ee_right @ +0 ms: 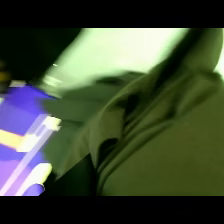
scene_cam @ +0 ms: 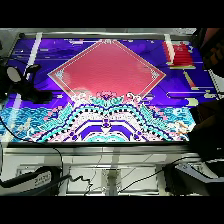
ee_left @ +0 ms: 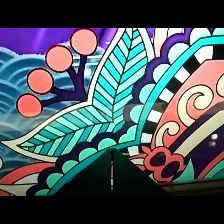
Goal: Fold the clothes and pants, and hang the long-sleeved shirts on hangers.
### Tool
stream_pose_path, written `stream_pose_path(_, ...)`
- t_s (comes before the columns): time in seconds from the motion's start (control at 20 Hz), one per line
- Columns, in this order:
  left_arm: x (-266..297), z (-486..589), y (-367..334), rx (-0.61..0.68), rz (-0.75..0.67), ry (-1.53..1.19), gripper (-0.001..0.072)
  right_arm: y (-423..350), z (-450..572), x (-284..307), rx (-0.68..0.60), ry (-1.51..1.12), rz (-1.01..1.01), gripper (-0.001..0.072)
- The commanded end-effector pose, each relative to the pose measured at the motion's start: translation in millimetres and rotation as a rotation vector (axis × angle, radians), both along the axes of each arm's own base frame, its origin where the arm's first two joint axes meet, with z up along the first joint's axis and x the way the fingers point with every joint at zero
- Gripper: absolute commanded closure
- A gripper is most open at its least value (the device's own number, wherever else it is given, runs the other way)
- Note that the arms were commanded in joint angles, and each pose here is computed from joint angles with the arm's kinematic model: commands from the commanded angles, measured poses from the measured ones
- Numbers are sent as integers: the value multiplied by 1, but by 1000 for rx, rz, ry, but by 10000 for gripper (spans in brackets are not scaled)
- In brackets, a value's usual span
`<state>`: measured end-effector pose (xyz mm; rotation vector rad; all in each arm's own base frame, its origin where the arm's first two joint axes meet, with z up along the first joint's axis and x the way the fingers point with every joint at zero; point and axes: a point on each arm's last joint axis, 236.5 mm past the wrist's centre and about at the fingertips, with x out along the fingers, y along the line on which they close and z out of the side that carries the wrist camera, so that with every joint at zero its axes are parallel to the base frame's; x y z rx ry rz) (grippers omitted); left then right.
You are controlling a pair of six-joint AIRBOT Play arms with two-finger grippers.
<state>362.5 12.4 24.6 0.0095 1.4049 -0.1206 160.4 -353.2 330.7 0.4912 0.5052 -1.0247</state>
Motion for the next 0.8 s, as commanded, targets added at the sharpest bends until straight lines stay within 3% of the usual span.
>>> stream_pose_path(0.0, 2, -2, -10, -47, 6, -6, 691, -19, -28, -72, 108, 4, -240, 693)
stream_pose_path(0.15, 2, -2, -10, -48, 6, -6, 691, -21, -30, -83, 135, -40, -304, 693)
stream_pose_path(0.2, 2, -2, -10, -48, 6, -6, 691, -21, -30, -81, 136, -45, -299, 658)
stream_pose_path(0.25, 2, -2, -10, -48, 6, -6, 691, -19, -29, -76, 140, -58, -284, 542)
stream_pose_path(0.35, 2, -2, -10, -48, 6, -6, 691, -15, -30, -67, 161, -83, -251, 97)
stream_pose_path(0.4, 2, -2, -10, -48, 6, -6, 691, -12, -30, -62, 173, -94, -234, 6)
stream_pose_path(0.7, 1, -2, -10, -48, 6, -5, 691, 12, -28, -24, 256, -189, -93, 26)
stream_pose_path(0.75, 1, -2, -10, -48, 6, -5, 691, 17, -27, -15, 273, -208, -60, 76)
